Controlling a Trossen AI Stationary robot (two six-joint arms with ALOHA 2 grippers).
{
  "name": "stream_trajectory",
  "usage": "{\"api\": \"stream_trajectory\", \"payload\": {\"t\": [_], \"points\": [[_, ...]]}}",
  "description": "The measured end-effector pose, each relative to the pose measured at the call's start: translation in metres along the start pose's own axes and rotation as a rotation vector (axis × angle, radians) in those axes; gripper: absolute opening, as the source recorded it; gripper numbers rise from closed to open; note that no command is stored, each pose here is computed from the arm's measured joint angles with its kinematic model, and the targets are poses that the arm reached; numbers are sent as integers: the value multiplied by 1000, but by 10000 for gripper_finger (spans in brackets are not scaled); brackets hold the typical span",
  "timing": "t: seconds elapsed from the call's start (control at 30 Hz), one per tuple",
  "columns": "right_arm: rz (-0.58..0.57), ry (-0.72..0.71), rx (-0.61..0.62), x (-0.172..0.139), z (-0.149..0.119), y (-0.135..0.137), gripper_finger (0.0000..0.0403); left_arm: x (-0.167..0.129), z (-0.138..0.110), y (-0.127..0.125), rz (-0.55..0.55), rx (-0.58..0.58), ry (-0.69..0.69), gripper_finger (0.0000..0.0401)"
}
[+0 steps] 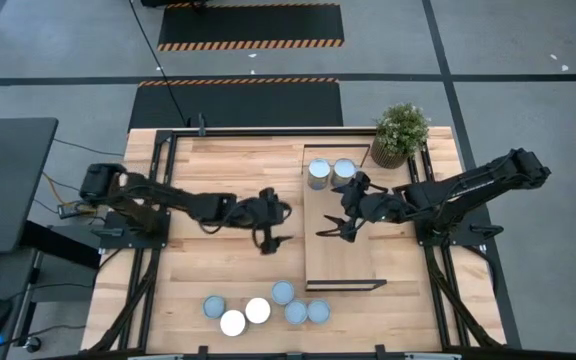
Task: Pick and place cans onto a shelf
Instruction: Put the canned oranges on the shelf
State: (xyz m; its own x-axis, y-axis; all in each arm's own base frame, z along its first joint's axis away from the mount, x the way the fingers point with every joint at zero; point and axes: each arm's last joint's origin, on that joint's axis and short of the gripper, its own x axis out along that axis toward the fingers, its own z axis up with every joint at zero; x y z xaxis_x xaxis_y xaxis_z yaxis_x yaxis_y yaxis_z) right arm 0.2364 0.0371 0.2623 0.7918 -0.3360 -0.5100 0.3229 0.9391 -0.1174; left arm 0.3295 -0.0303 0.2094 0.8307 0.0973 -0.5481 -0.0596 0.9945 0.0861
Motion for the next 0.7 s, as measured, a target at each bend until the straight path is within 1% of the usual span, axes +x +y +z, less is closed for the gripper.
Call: {"api": "stream_trajectory", "payload": {"t": [0.1,0.17,0.3,0.37,0.43,0.5,0.53,0.6,0.63,0.7], "points": [[-1,-19,-8,-8,3,-5,373,-12,-1,-11,-32,-29,45,396],[0,-23,-10,-13,3,-7,373,-15,-3,-17,-40,-53,63,396],[-7,6,-28,-16,0,-9,373,-20,-3,-22,-30,-197,81,396],[-17,25,-48,-14,-2,-9,373,-21,-8,-24,-27,-252,129,396],[-20,45,-82,-13,-4,-9,373,-22,-8,-27,-77,-287,170,396],[-27,46,-120,-12,-5,-8,373,-27,0,-31,-101,-323,218,396],[-42,49,-142,-11,-5,-9,373,-32,5,-33,-98,-324,255,396],[-63,46,-185,-11,-4,-12,373,-44,18,-41,-81,-284,326,396],[-69,46,-201,-10,-3,-13,373,-51,24,-45,-68,-263,348,396],[-83,50,-229,-8,-3,-17,373,-62,36,-56,-76,-239,370,396]]}}
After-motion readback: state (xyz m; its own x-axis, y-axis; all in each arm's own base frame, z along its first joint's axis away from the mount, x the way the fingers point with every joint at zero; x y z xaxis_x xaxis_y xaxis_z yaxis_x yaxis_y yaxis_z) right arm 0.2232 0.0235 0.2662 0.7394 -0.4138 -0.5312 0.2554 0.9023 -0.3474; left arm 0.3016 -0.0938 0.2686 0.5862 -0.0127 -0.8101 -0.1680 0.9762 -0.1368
